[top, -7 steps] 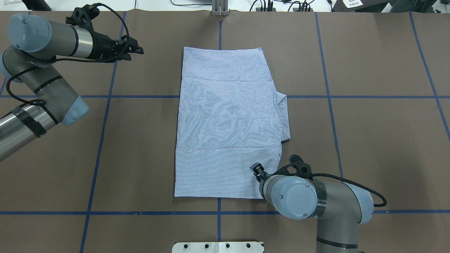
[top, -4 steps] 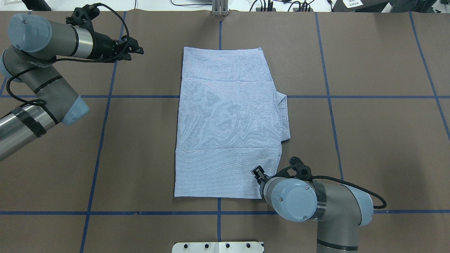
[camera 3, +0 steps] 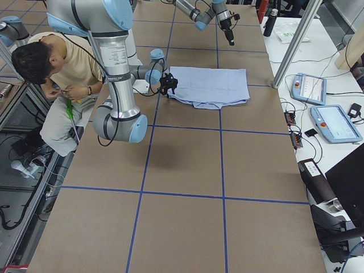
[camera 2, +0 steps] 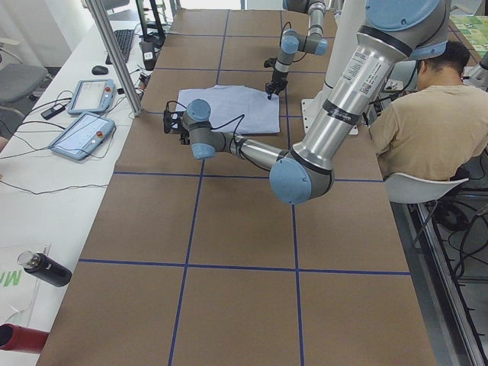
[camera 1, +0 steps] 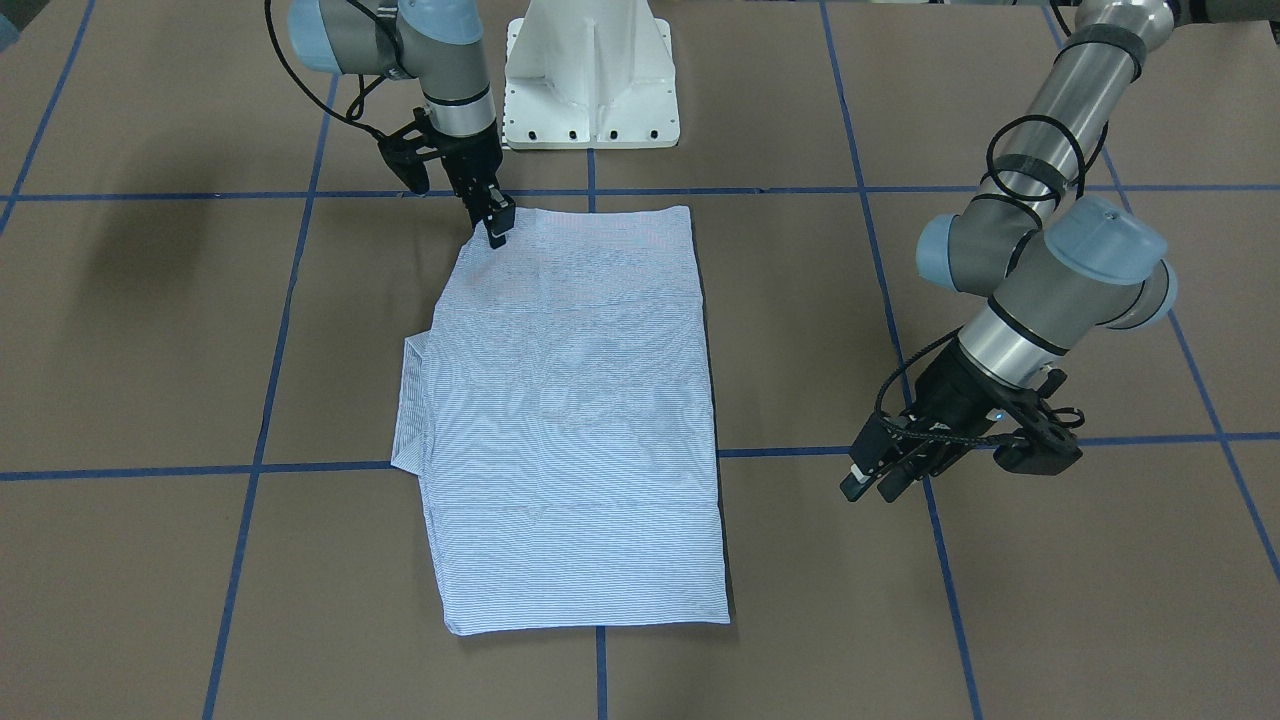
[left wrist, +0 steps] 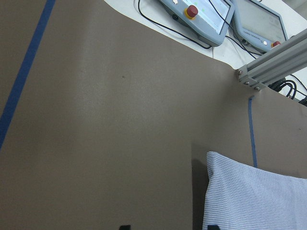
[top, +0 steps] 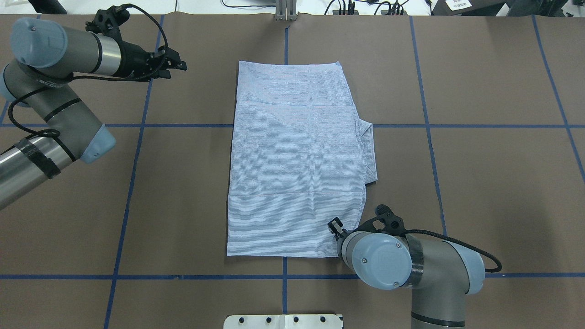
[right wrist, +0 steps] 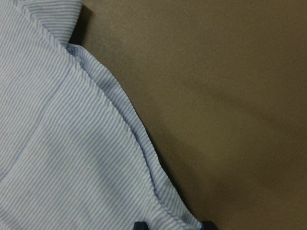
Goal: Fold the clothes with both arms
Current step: 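Lower the right gripper to the shirt corner nearest the robot, then move the left gripper to the other near corner of the shirt, then grasp both near corners of the shirt with both grippers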
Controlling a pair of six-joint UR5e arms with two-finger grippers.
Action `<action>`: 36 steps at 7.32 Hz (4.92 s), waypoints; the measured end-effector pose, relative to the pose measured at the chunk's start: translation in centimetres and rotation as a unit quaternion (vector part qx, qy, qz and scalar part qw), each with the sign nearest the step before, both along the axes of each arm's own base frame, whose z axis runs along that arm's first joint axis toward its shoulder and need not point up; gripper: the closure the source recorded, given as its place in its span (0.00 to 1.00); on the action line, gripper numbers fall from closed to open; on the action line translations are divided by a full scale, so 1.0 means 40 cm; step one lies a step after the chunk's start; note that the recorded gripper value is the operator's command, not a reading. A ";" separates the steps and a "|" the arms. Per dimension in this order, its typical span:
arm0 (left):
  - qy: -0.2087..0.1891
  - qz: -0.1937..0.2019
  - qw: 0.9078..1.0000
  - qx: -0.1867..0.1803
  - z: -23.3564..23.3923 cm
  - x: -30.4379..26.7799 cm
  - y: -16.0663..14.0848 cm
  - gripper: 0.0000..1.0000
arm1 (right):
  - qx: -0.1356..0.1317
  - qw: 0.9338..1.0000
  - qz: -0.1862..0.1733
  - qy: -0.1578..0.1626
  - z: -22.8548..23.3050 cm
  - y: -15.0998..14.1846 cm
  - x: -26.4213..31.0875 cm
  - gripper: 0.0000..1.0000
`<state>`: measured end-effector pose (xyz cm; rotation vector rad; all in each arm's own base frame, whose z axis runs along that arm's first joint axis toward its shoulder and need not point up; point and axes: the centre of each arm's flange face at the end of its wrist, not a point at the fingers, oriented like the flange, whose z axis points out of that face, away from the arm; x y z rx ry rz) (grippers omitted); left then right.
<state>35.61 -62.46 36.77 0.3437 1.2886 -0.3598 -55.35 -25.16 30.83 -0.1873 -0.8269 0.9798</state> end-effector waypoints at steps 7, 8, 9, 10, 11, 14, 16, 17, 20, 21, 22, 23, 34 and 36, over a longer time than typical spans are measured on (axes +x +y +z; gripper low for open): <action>0.021 -0.007 1.000 -0.009 -0.019 -0.033 0.039 0.31 | 0.002 1.000 0.002 -0.020 -0.049 -0.003 0.039 1.00; 0.040 -0.013 0.999 -0.028 -0.020 -0.051 0.080 0.32 | 0.002 1.000 0.002 -0.020 -0.049 -0.002 0.043 1.00; 0.068 -0.015 0.996 -0.055 -0.030 -0.062 0.149 0.32 | 0.001 1.000 0.001 -0.019 -0.044 0.000 0.049 1.00; 0.100 -0.005 0.992 -0.081 -0.052 -0.059 0.253 0.32 | 0.000 1.000 0.000 -0.018 -0.040 0.001 0.054 1.00; 0.126 0.006 0.986 -0.106 -0.073 -0.034 0.373 0.31 | 0.000 1.000 -0.002 -0.017 -0.037 0.001 0.055 1.00; 0.154 0.019 0.974 -0.163 -0.077 0.147 0.683 0.15 | 0.002 1.000 -0.006 -0.016 -0.034 0.002 0.056 1.00; 0.147 0.043 0.973 -0.176 -0.066 0.237 0.799 0.00 | 0.002 1.000 -0.007 -0.016 -0.034 0.002 0.057 1.00; 0.142 0.051 0.972 -0.177 -0.062 0.279 0.853 0.01 | 0.002 1.000 -0.007 -0.015 -0.034 0.003 0.057 1.00; 0.139 0.072 0.968 -0.195 -0.058 0.342 0.937 0.14 | 0.002 1.000 -0.007 -0.016 -0.034 0.003 0.058 1.00; 0.135 0.076 0.968 -0.199 -0.050 0.354 0.951 0.15 | 0.002 1.000 -0.007 -0.016 -0.034 0.003 0.058 1.00; 0.132 0.079 0.967 -0.201 -0.046 0.368 0.962 0.19 | 0.002 1.000 -0.007 -0.016 -0.034 0.003 0.058 1.00; 0.129 0.081 0.967 -0.203 -0.051 0.382 0.967 0.22 | 0.002 1.000 -0.007 -0.016 -0.034 0.003 0.058 1.00; 0.119 0.086 0.967 -0.210 -0.071 0.440 0.985 1.00 | 0.003 1.000 -0.006 -0.018 -0.038 0.003 0.062 1.00; 0.128 0.085 0.966 -0.209 -0.090 0.419 0.984 1.00 | 0.003 1.000 -0.006 -0.021 -0.043 0.005 0.071 1.00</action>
